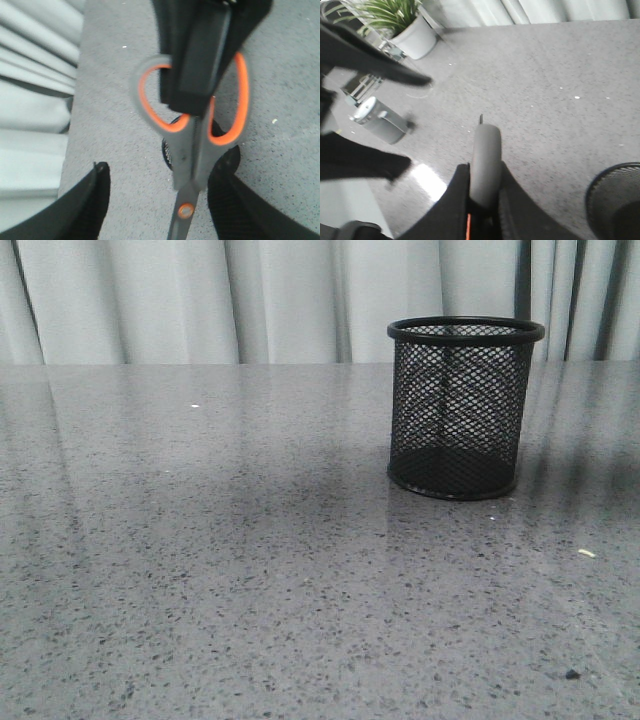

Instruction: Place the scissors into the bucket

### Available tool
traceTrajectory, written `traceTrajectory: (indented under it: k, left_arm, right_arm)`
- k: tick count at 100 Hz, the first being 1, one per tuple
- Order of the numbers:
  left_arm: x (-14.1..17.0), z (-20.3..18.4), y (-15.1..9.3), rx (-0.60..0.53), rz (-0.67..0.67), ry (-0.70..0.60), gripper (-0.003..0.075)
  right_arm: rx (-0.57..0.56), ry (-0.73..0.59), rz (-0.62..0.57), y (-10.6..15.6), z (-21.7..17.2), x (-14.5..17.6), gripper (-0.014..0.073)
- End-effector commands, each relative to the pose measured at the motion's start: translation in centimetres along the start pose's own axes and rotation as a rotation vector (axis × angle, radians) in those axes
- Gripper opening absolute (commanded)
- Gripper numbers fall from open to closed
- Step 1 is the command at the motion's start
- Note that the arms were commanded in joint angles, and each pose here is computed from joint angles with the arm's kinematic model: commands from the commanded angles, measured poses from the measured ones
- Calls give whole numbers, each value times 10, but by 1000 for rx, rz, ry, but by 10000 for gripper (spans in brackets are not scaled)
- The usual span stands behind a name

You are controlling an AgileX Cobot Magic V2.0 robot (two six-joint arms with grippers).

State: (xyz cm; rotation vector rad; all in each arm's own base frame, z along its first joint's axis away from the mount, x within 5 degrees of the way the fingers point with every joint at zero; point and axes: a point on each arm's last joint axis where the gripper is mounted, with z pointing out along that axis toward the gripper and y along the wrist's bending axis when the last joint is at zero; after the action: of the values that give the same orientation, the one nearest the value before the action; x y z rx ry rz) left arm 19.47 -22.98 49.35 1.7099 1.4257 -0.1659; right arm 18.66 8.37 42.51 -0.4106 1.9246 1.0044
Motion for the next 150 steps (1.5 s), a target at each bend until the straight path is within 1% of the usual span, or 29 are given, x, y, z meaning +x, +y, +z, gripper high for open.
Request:
traceTrajectory:
  k: [1, 7, 19, 24, 32, 41, 55, 64, 74, 90, 104, 119, 132, 150]
  left_arm:
    - [-11, -36, 6, -135, -80, -84, 424]
    - [-5, -43, 11, -186, -141, -55, 424]
    - [10, -61, 22, -268, -315, -34, 424]
    - [19, -69, 28, -306, -388, -25, 424]
    - [33, -83, 35, -355, -471, -16, 422]
    - [45, -101, 40, -394, -539, -30, 421]
    - [58, -120, 45, -434, -621, -61, 421]
    - [63, -129, 46, -452, -651, -67, 421]
    - [66, -133, 45, -452, -671, -63, 421]
    - [67, -133, 44, -443, -675, -58, 421]
    - [67, -133, 44, -442, -676, -59, 421]
    - [67, -133, 44, -442, -676, -59, 421]
    - [67, -133, 44, -442, -676, -59, 421]
    - [67, -133, 44, -442, -676, -59, 421]
  right_arm:
    - [29, -75, -70, 8, -9, -15, -73]
    - [64, -83, -116, 10, -12, -20, -73]
    - [155, -94, -180, 14, -22, -32, -64]
    - [222, -80, -214, 13, -27, -36, -56]
    - [309, -42, -228, 14, -35, -43, -56]
    - [362, 63, -238, 12, -38, -46, -56]
    - [353, 249, -220, 8, -32, -50, -56]
    - [349, 308, -199, 2, -26, -52, -56]
    - [373, 333, -196, -7, -21, -53, -56]
    - [383, 369, -183, -18, -11, -52, -56]
    - [388, 430, -200, -24, 4, -49, -56]
    - [365, 493, -217, -28, 24, -43, -56]
    - [362, 553, -220, -37, 41, -38, -56]
    - [351, 590, -205, -45, 54, -34, -56]
